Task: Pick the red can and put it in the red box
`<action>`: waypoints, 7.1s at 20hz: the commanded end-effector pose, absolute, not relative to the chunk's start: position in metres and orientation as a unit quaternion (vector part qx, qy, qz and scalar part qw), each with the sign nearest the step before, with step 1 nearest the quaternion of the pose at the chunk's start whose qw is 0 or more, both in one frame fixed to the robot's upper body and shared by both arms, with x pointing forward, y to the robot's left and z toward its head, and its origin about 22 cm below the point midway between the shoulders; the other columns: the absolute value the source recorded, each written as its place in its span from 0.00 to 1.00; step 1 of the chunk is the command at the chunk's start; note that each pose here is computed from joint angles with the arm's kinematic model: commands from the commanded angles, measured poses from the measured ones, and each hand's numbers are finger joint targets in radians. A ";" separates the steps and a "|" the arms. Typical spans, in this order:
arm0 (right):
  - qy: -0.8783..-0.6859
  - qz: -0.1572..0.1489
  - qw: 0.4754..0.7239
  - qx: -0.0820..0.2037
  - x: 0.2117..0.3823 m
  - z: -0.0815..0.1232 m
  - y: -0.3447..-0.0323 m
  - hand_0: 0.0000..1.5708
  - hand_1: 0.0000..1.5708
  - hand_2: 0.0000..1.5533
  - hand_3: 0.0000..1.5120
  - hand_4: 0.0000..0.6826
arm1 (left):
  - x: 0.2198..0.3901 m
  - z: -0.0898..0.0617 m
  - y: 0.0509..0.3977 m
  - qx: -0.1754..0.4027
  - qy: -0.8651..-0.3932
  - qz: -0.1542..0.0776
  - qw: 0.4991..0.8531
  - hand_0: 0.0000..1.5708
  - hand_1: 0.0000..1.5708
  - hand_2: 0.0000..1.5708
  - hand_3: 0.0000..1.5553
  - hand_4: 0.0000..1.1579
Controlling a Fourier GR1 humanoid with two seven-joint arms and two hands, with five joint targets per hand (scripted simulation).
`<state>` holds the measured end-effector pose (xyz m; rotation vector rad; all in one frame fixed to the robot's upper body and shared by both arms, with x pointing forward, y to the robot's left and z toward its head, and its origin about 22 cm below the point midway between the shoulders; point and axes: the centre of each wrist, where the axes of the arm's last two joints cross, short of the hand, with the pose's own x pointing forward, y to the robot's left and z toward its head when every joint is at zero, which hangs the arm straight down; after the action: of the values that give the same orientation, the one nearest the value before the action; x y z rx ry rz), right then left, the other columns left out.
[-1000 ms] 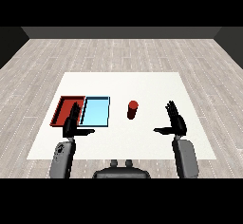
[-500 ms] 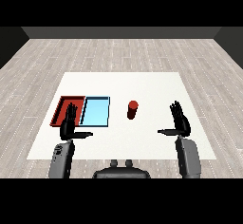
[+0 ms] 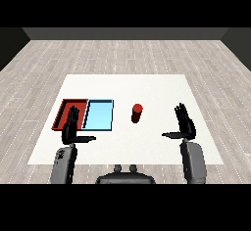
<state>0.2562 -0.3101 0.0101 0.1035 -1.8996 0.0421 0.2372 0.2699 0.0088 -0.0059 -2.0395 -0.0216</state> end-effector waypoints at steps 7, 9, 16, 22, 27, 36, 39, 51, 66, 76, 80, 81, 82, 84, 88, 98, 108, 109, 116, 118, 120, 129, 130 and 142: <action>-0.797 0.000 0.600 0.071 0.276 -0.008 -0.309 0.00 0.00 0.00 0.00 0.00 | 0.227 0.003 0.281 0.001 -0.852 -0.008 0.524 0.00 0.00 0.00 0.00 0.00; -0.798 0.004 0.597 0.079 0.282 0.010 -0.293 0.00 0.00 0.00 0.00 0.00 | 0.237 0.023 0.259 -0.001 -0.857 -0.009 0.515 0.00 0.00 0.00 0.00 0.00; -0.782 0.005 0.615 0.102 0.295 0.017 -0.265 0.00 0.00 0.00 0.00 0.00 | 0.216 0.001 0.285 0.004 -0.857 -0.001 0.516 0.00 0.00 0.00 0.00 0.00; -0.775 -0.001 0.620 0.123 0.291 -0.003 -0.246 0.00 0.00 0.00 0.00 0.00 | 0.240 0.006 0.264 -0.002 -0.860 -0.001 0.511 0.00 0.00 0.00 0.00 0.00; -0.769 -0.014 0.623 0.145 0.314 -0.022 -0.241 0.00 0.00 0.00 0.00 0.00 | 0.227 0.006 0.269 -0.003 -0.858 0.001 0.513 0.00 0.00 0.00 0.00 0.00; -0.773 0.000 0.622 0.126 0.311 -0.039 -0.201 0.00 0.00 0.00 0.00 0.00 | 0.237 0.003 0.285 -0.003 -0.859 0.012 0.512 0.00 0.00 0.00 0.00 0.00; -0.764 0.006 0.633 0.122 0.324 -0.068 -0.194 0.00 0.00 0.00 0.00 0.00 | 0.218 0.001 0.273 -0.013 -0.854 0.015 0.520 0.00 0.00 0.00 0.00 0.00; -0.758 -0.012 0.635 0.151 0.340 -0.056 -0.187 0.00 0.00 0.00 0.00 0.00 | 0.236 0.018 0.264 -0.014 -0.859 0.009 0.511 0.00 0.00 0.00 0.00 0.00; -0.744 -0.010 0.652 0.149 0.349 -0.071 -0.175 0.00 0.00 0.00 0.00 0.00 | 0.232 0.011 0.266 -0.006 -0.860 0.015 0.510 0.00 0.00 0.00 0.00 0.00; -0.734 -0.013 0.663 0.144 0.360 -0.067 -0.154 0.00 0.00 0.00 0.00 0.00 | 0.235 0.004 0.268 -0.017 -0.860 0.023 0.509 0.00 0.00 0.00 0.00 0.00; -0.731 -0.006 0.666 0.148 0.363 -0.067 -0.143 0.00 0.00 0.00 0.00 0.00 | 0.230 0.008 0.285 -0.006 -0.863 0.026 0.505 0.00 0.00 0.00 0.00 0.00; -0.729 -0.011 0.667 0.153 0.366 -0.066 -0.147 0.00 0.00 0.00 0.00 0.00 | 0.233 0.027 0.288 -0.011 -0.855 0.026 0.517 0.00 0.00 0.00 0.00 0.00; -0.720 -0.002 0.675 0.158 0.374 -0.055 -0.142 0.00 0.00 0.00 0.00 0.00 | 0.217 0.013 0.272 -0.001 -0.866 0.026 0.500 0.00 0.00 0.00 0.00 0.00; -0.721 0.007 0.678 0.141 0.374 -0.060 -0.141 0.00 0.00 0.00 0.00 0.00 | 0.233 0.013 0.276 -0.015 -0.854 0.022 0.519 0.00 0.00 0.00 0.00 0.00; -0.723 0.007 0.673 0.156 0.371 -0.062 -0.139 0.00 0.00 0.00 0.00 0.00 | 0.227 0.016 0.280 0.003 -0.860 0.016 0.510 0.00 0.00 0.00 0.00 0.00; -0.698 -0.014 0.708 0.109 0.390 -0.036 -0.122 0.00 0.00 0.00 0.00 0.00 | 0.230 0.006 0.285 0.001 -0.863 0.029 0.505 0.00 0.00 0.00 0.00 0.00; -0.651 0.066 0.752 -0.075 0.386 -0.045 -0.124 0.94 0.94 0.94 0.93 0.78 | 0.226 0.003 0.277 0.001 -0.865 0.023 0.502 0.00 0.00 0.00 0.00 0.00; -0.652 0.062 0.753 -0.065 0.387 -0.041 -0.120 0.94 0.94 0.94 0.93 0.77 | 0.226 0.021 0.281 0.001 -0.859 0.021 0.512 0.00 0.00 0.00 0.00 0.00; -0.665 0.061 0.741 -0.067 0.381 -0.049 -0.122 0.94 0.94 0.93 0.92 0.77 | 0.234 -0.002 0.271 0.007 -0.861 0.017 0.508 0.00 0.00 0.00 0.00 0.00; -0.682 0.063 0.726 -0.060 0.383 -0.046 -0.122 0.94 0.94 0.93 0.92 0.78 | 0.231 0.021 0.287 -0.003 -0.860 0.024 0.510 0.00 0.00 0.00 0.00 0.00; -0.690 0.070 0.718 -0.059 0.384 -0.040 -0.113 0.96 0.96 0.94 0.92 0.79 | 0.227 0.002 0.298 -0.003 -0.863 0.030 0.505 0.00 0.00 0.00 0.00 0.00; -0.734 0.080 0.673 -0.039 0.403 -0.003 -0.136 0.96 0.96 0.93 0.91 0.82 | 0.229 0.017 0.256 -0.016 -0.855 0.001 0.519 0.00 0.00 0.00 0.00 0.00; -0.737 0.081 0.670 -0.034 0.392 -0.013 -0.138 0.96 0.96 0.94 0.91 0.81 | 0.212 0.010 0.254 -0.023 -0.856 -0.001 0.516 0.00 0.00 0.00 0.00 0.00; -0.794 0.078 0.601 -0.050 0.350 0.050 -0.197 0.96 0.96 0.94 0.93 0.83 | 0.223 0.042 0.210 -0.097 -0.828 -0.040 0.552 0.00 0.00 0.00 0.00 0.00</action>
<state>0.3801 -0.1761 0.0433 -0.1102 -1.8071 0.1749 0.2230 0.2193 0.0360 -0.1923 -1.9748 -0.0810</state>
